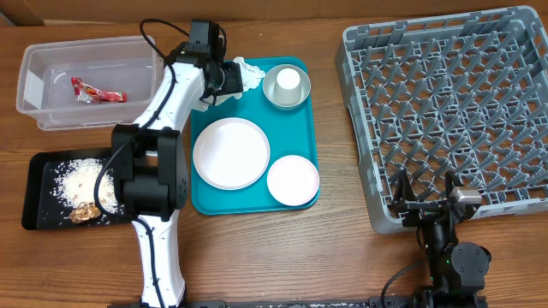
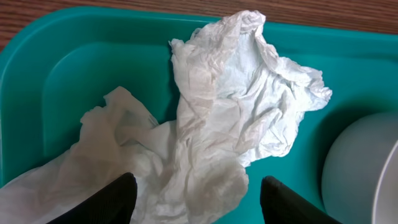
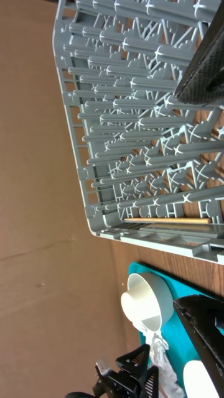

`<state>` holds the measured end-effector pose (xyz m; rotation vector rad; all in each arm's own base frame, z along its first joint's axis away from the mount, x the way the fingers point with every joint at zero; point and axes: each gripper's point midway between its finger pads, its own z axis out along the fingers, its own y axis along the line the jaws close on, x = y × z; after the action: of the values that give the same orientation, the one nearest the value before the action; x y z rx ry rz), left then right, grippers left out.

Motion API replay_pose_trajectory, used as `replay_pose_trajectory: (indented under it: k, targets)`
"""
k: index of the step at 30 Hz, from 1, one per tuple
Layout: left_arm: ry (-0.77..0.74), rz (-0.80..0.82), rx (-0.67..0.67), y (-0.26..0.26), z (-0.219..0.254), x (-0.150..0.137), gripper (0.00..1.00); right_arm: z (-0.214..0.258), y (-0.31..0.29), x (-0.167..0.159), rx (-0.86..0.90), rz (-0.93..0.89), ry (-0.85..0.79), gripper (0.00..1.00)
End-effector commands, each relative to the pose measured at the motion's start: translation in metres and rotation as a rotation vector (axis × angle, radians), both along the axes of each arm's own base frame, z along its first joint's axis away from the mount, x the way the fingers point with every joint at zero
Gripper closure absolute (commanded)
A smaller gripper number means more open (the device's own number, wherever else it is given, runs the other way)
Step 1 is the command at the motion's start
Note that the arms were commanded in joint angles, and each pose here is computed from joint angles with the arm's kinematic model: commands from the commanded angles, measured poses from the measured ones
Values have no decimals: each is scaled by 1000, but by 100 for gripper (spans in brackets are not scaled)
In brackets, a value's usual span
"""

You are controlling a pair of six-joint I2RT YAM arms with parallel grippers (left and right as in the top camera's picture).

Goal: Sort waste into correct bins and load items into the dishwasher
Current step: 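Move left gripper to the crumpled white tissue and grasp it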

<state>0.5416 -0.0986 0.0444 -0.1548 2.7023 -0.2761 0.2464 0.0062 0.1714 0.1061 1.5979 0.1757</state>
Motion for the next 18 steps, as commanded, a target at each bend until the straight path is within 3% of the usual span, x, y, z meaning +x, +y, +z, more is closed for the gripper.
replay_pose_trajectory:
  k: [1, 18]
  targets:
    - [24, -6, 5, -8, -12, -2, 34, -1, 0, 0, -4, -3, -8, 0]
    - [32, 19, 80, 2, -18, -4, 37, -1, -1, 0, -4, -4, -8, 0]
